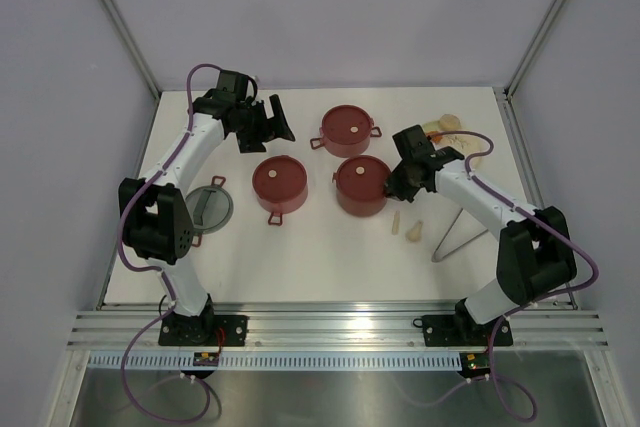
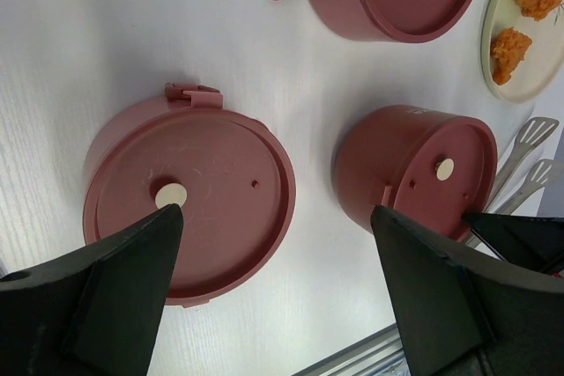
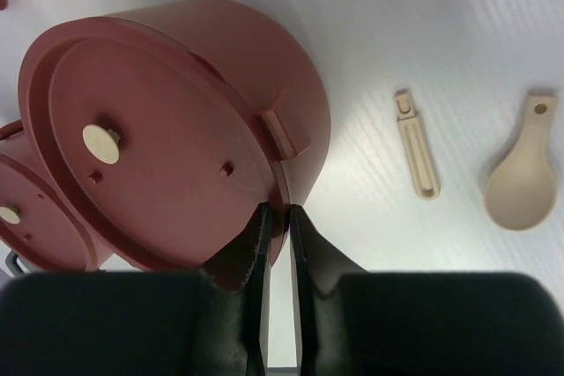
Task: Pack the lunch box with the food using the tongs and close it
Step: Adjust the packing box at the center of the board, then pick up the packing box from the center of the board.
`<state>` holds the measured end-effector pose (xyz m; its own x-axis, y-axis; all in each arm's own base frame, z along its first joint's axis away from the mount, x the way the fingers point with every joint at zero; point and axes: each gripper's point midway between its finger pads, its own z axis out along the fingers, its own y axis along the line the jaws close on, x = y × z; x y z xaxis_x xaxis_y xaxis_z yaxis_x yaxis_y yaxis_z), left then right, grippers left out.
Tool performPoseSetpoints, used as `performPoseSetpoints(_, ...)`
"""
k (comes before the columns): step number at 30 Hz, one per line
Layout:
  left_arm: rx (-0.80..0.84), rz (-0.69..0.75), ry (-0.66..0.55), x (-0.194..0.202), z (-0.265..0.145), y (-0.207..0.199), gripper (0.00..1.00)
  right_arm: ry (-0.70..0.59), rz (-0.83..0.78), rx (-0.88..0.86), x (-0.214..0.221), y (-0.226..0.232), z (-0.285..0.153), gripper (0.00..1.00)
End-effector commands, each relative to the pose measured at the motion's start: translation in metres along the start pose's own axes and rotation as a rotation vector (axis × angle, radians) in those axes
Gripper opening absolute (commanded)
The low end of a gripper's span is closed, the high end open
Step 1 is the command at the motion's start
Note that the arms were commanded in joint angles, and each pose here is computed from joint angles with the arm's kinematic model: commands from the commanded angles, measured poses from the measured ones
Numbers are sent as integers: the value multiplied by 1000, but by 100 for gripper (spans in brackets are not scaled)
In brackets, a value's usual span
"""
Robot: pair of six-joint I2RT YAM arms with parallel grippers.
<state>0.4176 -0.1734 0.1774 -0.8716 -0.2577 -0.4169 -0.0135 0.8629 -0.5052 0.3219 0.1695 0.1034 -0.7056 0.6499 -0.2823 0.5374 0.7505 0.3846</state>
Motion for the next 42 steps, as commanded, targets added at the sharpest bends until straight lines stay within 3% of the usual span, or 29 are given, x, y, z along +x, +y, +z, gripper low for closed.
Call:
performPoseSetpoints(1, 31, 43, -59, -16, -14, -14, 93, -25, 74, -86, -4, 31, -6, 17)
performPoseSetpoints(7, 20, 28, -57, -16, -11, -12, 94, -25, 90, -118, -3, 34, -18, 30)
performPoseSetpoints(9, 26, 29, -55, -15, -11, -13, 94, -39, 86, -133, -6, 35, -24, 43)
performPoseSetpoints(10, 27, 25, -53, -15, -11, -13, 94, -56, 80, -147, -9, 37, -28, 45)
performPoseSetpoints(11, 29, 29, -54, -15, -11, -14, 94, -71, 54, -169, -12, 39, -34, 45)
performPoseSetpoints(12, 30, 28, -56, -16, -11, -15, 94, -83, 27, -196, -14, 43, -39, 56)
performPoseSetpoints(16, 12, 20, -66, -21, -9, -16, 96, -184, -76, -254, -35, 53, -69, 71)
performPoseSetpoints(22, 43, 45, -81, -46, 10, -40, 95, -286, -277, -415, -68, 91, -112, 86)
performPoseSetpoints(27, 71, 3, -95, -66, 43, -47, 92, -246, -409, -342, -109, 106, -80, 86)
performPoseSetpoints(29, 101, -22, -119, -76, 60, -51, 91, -199, -439, -404, -119, 122, -80, 85)
performPoseSetpoints(33, 160, -52, -120, -82, 83, -59, 89, -55, -439, -437, -134, 134, -39, 85)
performPoseSetpoints(37, 157, -66, -137, -89, 98, -57, 88, -41, -426, -558, -153, 153, -25, 85)
performPoseSetpoints(42, 197, -68, -102, -87, 129, -60, 87, -15, -358, -554, -187, 152, 10, 85)
